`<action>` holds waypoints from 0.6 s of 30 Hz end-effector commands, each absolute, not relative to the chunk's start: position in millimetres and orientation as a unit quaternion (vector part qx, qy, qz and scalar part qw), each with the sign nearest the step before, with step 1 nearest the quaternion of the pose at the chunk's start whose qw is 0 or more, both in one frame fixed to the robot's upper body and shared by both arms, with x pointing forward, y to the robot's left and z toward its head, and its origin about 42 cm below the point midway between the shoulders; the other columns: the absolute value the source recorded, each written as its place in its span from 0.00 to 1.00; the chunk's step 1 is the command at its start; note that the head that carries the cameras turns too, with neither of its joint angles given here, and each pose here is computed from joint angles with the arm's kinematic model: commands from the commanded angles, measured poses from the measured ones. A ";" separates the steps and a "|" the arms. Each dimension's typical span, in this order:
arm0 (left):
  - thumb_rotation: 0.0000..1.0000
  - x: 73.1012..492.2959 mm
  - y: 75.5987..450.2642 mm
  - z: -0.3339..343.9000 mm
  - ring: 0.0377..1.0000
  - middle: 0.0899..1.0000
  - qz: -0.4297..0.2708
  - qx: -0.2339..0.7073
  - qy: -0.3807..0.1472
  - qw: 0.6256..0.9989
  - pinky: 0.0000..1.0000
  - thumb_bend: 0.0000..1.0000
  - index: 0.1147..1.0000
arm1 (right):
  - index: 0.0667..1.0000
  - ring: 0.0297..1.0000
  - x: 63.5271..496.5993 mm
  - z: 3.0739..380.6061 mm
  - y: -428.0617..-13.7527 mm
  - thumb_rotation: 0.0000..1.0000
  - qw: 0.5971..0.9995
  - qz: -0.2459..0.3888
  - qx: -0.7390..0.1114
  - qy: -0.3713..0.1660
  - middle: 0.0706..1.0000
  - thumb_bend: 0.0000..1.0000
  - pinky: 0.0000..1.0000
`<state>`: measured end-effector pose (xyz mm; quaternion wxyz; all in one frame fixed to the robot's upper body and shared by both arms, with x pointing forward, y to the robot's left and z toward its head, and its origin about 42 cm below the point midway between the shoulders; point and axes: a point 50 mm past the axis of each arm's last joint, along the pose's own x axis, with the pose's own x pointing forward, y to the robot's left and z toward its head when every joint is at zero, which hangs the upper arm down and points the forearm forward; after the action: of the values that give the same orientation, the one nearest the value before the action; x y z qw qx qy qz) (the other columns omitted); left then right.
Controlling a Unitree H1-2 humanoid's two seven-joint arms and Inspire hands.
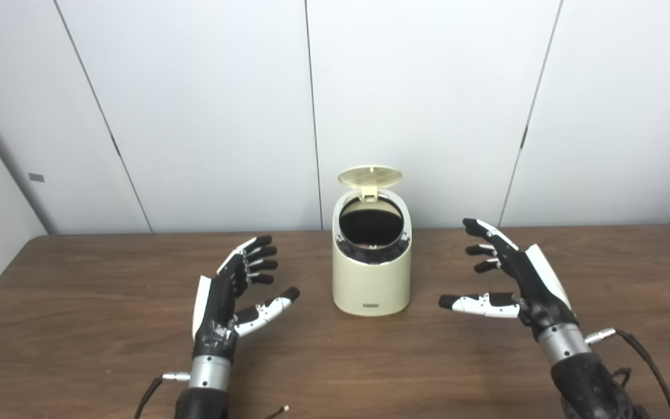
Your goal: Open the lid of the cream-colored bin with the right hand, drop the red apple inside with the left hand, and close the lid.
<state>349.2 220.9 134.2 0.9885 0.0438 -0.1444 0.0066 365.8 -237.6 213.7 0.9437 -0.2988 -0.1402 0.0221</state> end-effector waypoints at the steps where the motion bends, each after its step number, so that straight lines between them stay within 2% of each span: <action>1: 0.00 353.7 227.8 140.8 0.69 0.74 -0.011 0.034 -0.171 0.985 0.61 0.66 0.78 | 0.84 0.77 371.4 240.9 -237.1 0.24 0.932 0.021 -0.309 -0.188 0.85 0.78 0.60; 5: 0.00 349.9 234.7 126.4 0.67 0.72 -0.026 0.034 -0.155 0.987 0.59 0.66 0.74 | 0.85 0.79 376.8 248.3 -237.0 0.28 0.931 0.027 -0.311 -0.189 0.87 0.79 0.63; 8: 0.00 347.0 238.7 114.0 0.67 0.70 -0.030 0.038 -0.139 0.989 0.60 0.65 0.72 | 0.86 0.80 382.9 258.9 -235.5 0.32 0.926 0.039 -0.313 -0.206 0.89 0.75 0.67; 12: 0.00 343.1 238.9 100.5 0.66 0.68 -0.026 0.040 -0.125 0.991 0.59 0.66 0.71 | 0.84 0.80 395.6 284.0 -228.1 0.46 0.913 0.059 -0.326 -0.236 0.86 0.72 0.66; 14: 0.00 341.4 238.0 96.2 0.66 0.68 -0.027 0.043 -0.119 0.992 0.58 0.66 0.71 | 0.84 0.81 402.4 295.7 -223.9 0.46 0.909 0.072 -0.327 -0.248 0.86 0.71 0.67; 18: 0.00 338.7 236.6 89.4 0.66 0.69 -0.031 0.052 -0.109 0.992 0.58 0.66 0.72 | 0.84 0.84 413.5 323.0 -214.1 0.54 0.886 0.087 -0.374 -0.259 0.87 0.70 0.72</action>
<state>352.5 230.4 119.4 0.9874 0.0428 -0.1489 -0.0321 408.5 -217.1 293.3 0.9049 -0.3508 -0.2235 0.0904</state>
